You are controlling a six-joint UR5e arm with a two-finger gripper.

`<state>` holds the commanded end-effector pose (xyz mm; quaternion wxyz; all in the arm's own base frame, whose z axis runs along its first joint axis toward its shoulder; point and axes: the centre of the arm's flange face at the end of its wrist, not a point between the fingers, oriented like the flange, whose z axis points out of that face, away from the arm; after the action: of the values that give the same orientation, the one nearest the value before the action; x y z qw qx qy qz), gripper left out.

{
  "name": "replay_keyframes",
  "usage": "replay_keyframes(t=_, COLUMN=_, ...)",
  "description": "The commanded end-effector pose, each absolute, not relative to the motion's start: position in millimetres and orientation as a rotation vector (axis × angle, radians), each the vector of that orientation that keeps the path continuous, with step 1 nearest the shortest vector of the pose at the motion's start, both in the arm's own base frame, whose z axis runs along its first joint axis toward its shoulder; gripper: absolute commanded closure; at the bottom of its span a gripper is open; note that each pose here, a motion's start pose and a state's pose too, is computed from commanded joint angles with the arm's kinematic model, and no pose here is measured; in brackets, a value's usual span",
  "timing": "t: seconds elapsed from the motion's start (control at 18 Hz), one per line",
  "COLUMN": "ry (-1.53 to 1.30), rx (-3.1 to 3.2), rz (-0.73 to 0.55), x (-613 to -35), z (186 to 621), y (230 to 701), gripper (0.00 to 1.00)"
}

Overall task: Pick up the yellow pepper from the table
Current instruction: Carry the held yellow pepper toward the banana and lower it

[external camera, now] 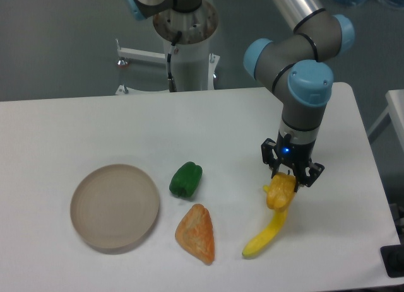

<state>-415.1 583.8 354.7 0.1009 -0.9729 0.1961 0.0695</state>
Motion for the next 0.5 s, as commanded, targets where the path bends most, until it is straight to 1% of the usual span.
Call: replay_keyframes(t=0.5, ry=0.566, rx=-2.873, rz=0.209, x=-416.6, z=355.0, y=583.9, gripper=0.55)
